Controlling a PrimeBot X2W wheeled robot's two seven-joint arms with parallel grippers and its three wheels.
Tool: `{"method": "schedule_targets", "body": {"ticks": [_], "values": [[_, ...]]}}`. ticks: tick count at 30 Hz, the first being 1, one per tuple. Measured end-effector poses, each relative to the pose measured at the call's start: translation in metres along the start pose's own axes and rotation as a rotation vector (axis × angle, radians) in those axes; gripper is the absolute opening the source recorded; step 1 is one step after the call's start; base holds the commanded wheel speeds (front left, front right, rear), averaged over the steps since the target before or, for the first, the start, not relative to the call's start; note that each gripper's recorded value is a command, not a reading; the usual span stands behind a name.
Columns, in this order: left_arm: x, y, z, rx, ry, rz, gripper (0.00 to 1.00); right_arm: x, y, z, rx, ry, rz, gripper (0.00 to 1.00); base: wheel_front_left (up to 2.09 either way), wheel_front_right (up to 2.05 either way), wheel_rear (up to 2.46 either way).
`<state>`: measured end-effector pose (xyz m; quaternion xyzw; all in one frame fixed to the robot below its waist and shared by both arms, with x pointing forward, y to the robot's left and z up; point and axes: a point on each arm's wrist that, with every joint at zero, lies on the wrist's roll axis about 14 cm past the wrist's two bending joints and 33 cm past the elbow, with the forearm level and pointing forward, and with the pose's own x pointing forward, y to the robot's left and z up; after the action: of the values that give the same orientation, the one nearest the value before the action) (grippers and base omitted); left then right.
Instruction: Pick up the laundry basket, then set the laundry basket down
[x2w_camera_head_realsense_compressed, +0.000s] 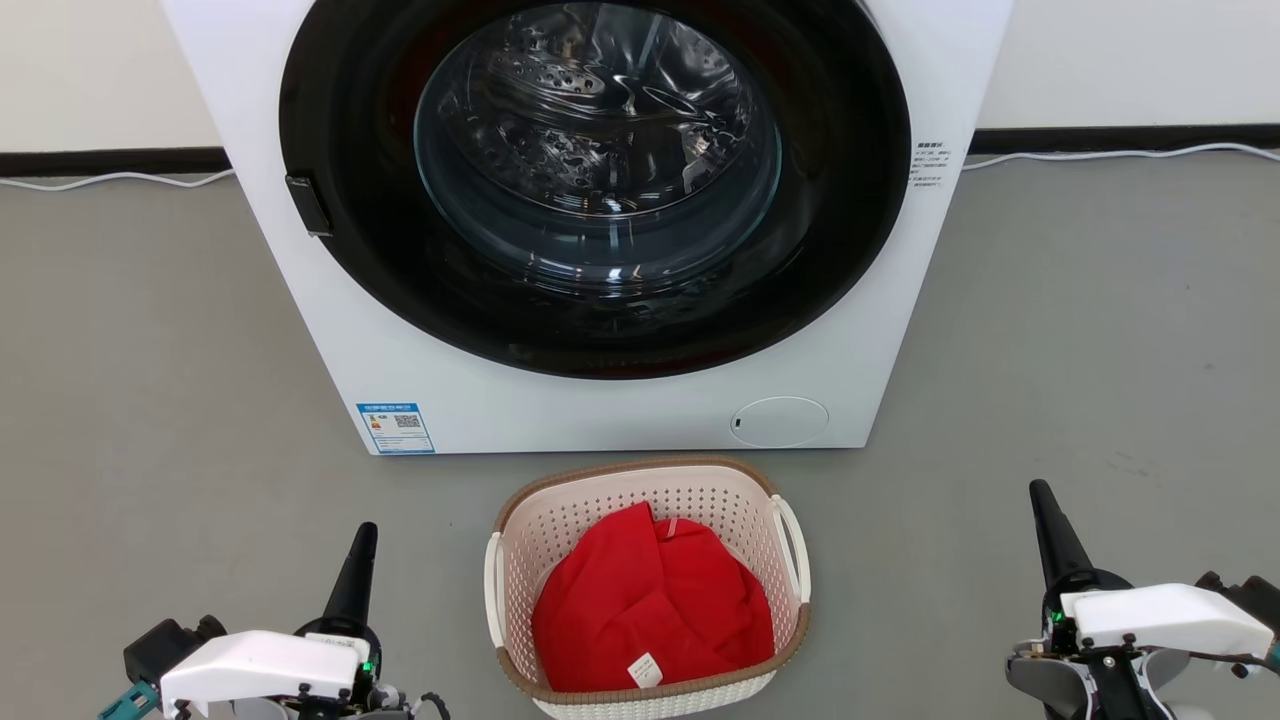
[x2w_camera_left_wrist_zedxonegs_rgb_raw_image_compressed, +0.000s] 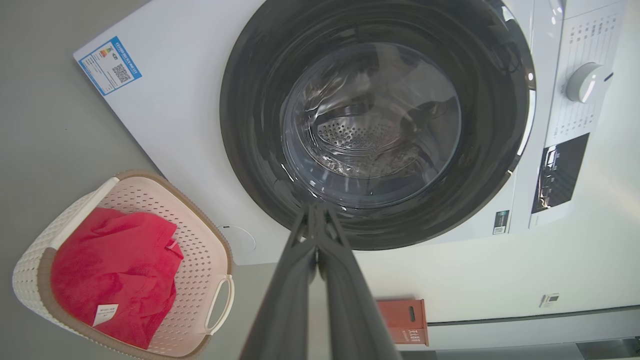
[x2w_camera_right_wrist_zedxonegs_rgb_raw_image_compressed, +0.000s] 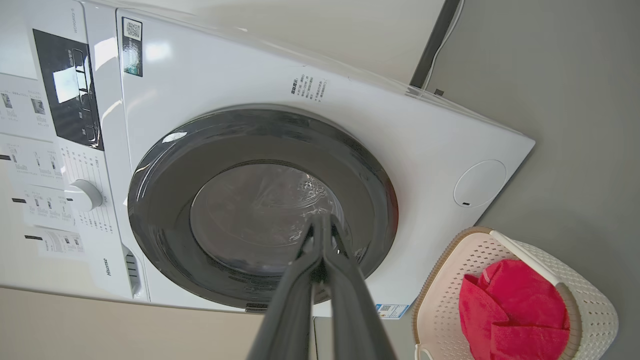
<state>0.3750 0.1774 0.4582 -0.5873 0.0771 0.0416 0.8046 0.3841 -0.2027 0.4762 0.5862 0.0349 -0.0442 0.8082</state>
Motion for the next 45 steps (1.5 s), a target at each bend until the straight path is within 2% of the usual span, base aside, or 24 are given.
{"method": "schedule_targets", "body": {"ticks": [29, 45], "values": [[-0.003, -0.015, 0.016, -0.312, -0.013, -0.080, 0.00, -0.002, 0.012, 0.009, 0.313, -0.008, 0.052, 0.00, 0.00, 0.00, 0.00], [-0.003, -0.016, 0.017, -0.316, -0.015, -0.082, 0.00, -0.004, 0.008, 0.008, 0.319, -0.008, 0.042, 0.00, 0.00, 0.00, 0.00]]}}
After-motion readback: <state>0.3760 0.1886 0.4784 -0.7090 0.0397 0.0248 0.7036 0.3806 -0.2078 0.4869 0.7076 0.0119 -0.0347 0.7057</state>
